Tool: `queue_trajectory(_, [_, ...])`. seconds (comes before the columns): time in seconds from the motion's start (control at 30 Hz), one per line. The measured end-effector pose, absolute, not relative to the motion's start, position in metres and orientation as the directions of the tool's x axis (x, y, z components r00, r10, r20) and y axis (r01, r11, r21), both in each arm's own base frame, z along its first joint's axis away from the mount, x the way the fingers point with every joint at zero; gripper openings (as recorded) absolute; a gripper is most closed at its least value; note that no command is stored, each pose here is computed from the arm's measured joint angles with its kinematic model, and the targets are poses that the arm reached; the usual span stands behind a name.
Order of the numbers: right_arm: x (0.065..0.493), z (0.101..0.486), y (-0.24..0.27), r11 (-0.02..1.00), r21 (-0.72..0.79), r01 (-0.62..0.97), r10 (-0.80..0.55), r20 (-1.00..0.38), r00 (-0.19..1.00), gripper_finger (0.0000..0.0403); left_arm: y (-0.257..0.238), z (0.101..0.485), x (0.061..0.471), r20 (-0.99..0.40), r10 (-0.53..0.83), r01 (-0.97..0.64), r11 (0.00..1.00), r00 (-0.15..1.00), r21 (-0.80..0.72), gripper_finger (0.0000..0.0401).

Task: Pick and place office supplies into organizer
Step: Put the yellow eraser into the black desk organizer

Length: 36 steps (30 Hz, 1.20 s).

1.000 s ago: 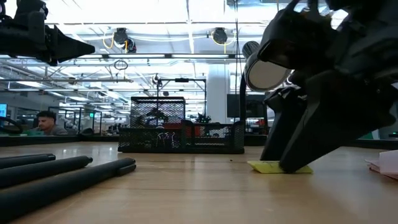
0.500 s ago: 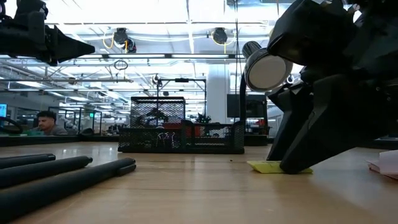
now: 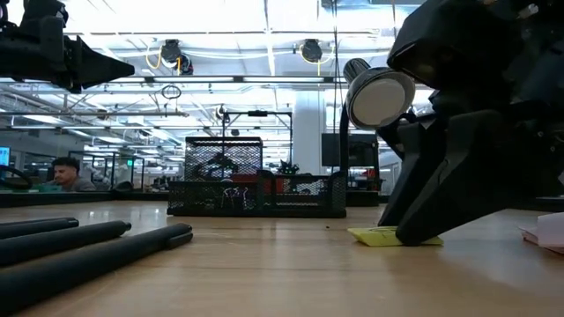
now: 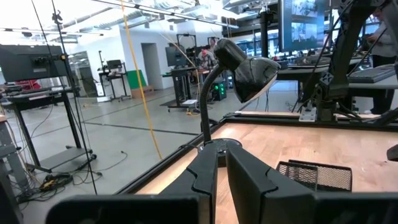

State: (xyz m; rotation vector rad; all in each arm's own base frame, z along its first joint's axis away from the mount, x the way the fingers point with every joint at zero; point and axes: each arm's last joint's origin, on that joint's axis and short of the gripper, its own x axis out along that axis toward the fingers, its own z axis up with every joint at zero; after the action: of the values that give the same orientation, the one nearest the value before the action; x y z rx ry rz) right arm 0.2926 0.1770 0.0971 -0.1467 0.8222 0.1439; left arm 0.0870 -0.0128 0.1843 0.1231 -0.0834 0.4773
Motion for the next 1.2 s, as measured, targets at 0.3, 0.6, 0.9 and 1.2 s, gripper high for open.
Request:
queue_trajectory(0.3, [0.307,0.113,0.182,0.959,-0.153,-0.238,0.034,-0.772,0.635,0.0062,-0.013,0.184,0.087,0.109,0.453,-0.463,0.881,0.885,0.099,0.0042])
queue_trajectory(0.6, [0.319,0.124,0.179,0.952,-0.195,-0.236,0.011,-0.749,0.663,0.0063,-0.013,0.184,0.087,0.109,0.453,-0.463,0.881,0.885,0.098,0.0042])
queue_trajectory(0.9, [0.33,0.164,0.157,0.963,-0.24,-0.118,-0.061,-0.628,0.776,0.006,-0.013,0.184,0.087,0.109,0.453,-0.463,0.881,0.885,0.099,0.0042])
queue_trajectory(1.2, [0.36,0.187,0.127,0.961,-0.251,-0.113,-0.005,-0.428,0.904,0.006,-0.013,0.184,0.087,0.108,0.453,-0.463,0.881,0.885,0.1,0.0042])
